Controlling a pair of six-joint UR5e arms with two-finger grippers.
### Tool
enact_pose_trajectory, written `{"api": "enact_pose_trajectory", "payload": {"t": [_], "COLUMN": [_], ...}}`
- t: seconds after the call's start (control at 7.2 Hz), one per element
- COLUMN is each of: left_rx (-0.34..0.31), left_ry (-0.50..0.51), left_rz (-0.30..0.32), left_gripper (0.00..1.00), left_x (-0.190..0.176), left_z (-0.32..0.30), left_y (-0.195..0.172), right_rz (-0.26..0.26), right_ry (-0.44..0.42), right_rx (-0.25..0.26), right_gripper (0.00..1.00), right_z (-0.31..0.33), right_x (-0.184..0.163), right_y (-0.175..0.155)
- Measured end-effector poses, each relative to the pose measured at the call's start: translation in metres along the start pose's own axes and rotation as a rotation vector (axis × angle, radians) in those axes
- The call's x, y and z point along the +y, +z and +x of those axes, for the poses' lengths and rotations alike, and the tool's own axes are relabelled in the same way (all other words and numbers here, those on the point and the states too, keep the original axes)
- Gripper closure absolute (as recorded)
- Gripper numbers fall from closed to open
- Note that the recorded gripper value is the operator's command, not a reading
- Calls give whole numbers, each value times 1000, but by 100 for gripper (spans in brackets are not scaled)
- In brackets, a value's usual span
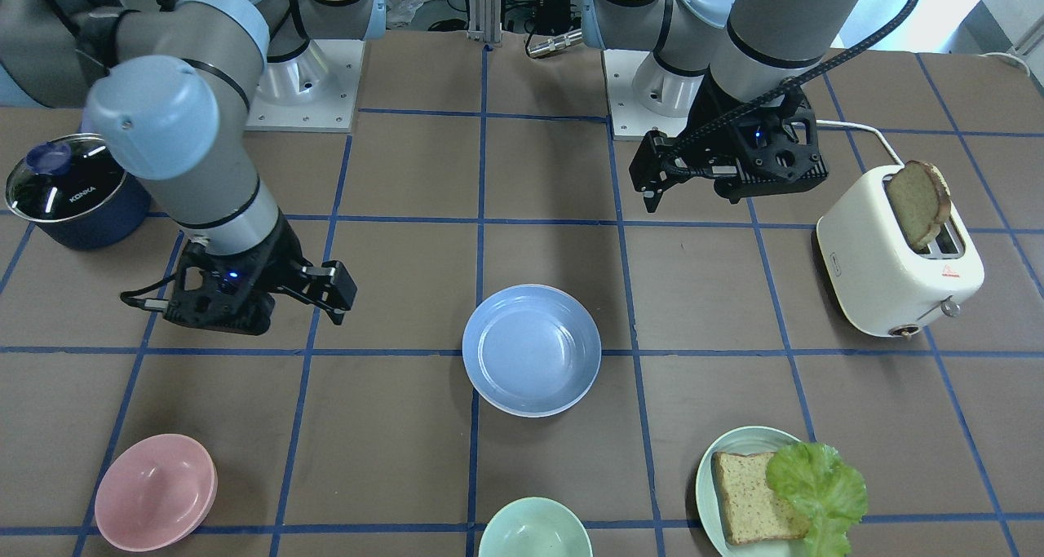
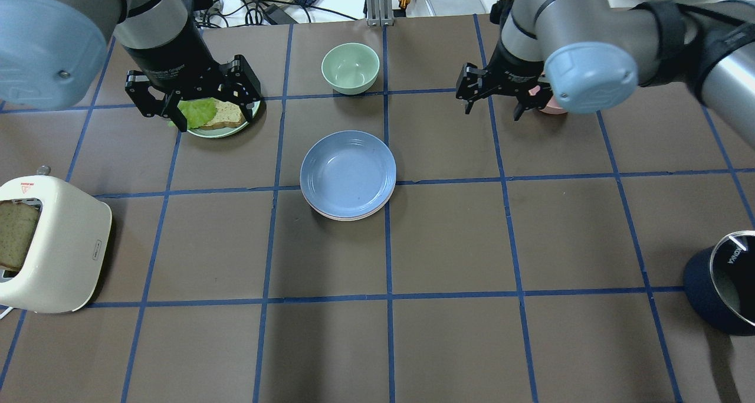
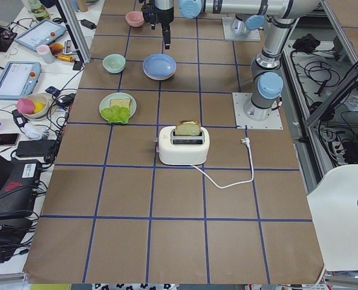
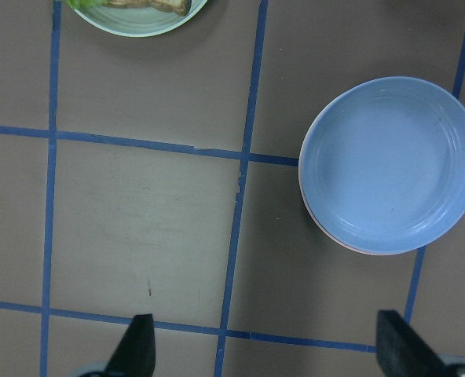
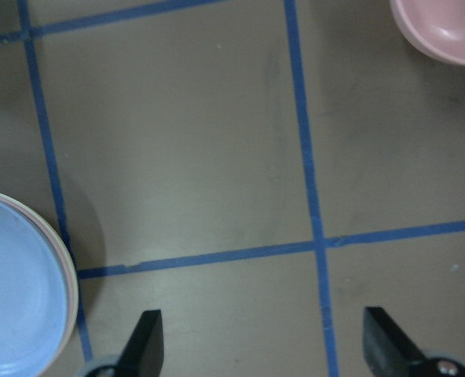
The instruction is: Stack three plates with pink and blue
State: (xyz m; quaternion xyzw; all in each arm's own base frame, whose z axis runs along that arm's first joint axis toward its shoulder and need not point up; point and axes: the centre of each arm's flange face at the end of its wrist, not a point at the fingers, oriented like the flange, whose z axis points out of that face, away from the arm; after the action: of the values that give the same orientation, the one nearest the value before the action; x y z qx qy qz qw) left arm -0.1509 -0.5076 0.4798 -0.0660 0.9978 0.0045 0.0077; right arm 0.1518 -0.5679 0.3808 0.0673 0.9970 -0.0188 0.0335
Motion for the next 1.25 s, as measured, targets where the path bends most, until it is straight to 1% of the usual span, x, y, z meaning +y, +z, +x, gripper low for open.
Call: {"api": "enact_pose_trajectory", "payload": {"t": [0.14, 0.28, 0.42, 0.56, 0.83, 0.97, 1.25], "left_rx": [0, 1, 1, 2, 4, 5, 8], "left_ry": [0, 0, 1, 3, 2, 3, 2], "left_rz": [0, 0, -1, -2, -3, -4, -8], "left_gripper": [0, 0, 0, 0, 0, 0, 0], "left_x": [0, -1, -1, -1, -1, -1, -2], "left_z": [0, 0, 1, 2, 3, 3, 4], "left_y": [0, 0, 0, 1, 1, 2, 4], "right_rz": [-10, -7, 1, 21, 93, 108, 115], "right_ry": [-22, -42, -54, -59, -74, -97, -127], "right_rx": [34, 53, 60, 59, 55, 52, 44], "right_gripper": [0, 0, 0, 0, 0, 0, 0], "right_z": [15, 21, 23, 23, 21, 21, 21], "right_x": [18, 37, 52, 62, 61, 58, 55], "right_y": [-34, -61, -77, -89, -109, -111, -112]}}
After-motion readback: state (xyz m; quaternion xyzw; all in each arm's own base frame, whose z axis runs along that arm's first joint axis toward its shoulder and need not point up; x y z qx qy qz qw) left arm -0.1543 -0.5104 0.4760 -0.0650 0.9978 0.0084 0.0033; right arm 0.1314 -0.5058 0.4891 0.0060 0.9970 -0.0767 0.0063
